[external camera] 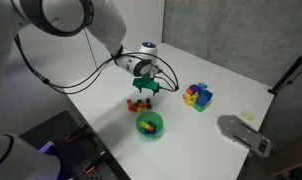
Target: Pick up the black block on the left and place it in the green bowl
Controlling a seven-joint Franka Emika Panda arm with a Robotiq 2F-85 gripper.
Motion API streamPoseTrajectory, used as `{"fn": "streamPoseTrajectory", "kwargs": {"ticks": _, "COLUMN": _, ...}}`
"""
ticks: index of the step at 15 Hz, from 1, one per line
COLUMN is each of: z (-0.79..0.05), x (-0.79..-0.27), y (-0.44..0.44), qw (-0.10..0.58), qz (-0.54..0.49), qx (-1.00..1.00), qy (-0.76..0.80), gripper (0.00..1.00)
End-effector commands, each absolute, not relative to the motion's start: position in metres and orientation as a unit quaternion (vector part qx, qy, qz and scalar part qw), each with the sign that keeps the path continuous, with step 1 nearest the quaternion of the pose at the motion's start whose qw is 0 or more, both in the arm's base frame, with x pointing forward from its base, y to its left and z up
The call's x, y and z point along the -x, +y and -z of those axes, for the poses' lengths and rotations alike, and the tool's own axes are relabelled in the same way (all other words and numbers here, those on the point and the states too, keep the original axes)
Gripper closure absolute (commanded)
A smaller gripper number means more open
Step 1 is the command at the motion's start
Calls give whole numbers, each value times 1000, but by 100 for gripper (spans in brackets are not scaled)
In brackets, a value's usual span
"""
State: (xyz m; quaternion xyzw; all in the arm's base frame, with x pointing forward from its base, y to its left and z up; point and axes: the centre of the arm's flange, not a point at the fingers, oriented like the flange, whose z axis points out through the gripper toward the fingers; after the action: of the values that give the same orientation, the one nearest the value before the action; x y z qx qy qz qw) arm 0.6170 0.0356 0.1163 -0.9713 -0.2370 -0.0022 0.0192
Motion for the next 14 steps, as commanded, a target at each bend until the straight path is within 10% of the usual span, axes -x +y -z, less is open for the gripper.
{"fn": "streamPoseTrajectory", "kwargs": {"ticks": 1, "z": -92, "x": -649, "y": 46, "qw": 13, "qz": -12, "qx": 976, "qy": -216, "gripper": 0}}
{"fn": "streamPoseTrajectory", "kwargs": {"ticks": 14, "z": -55, "x": -643, "y": 56, "qw": -7, "qz": -26, "qx": 979, "qy": -201, "gripper": 0}}
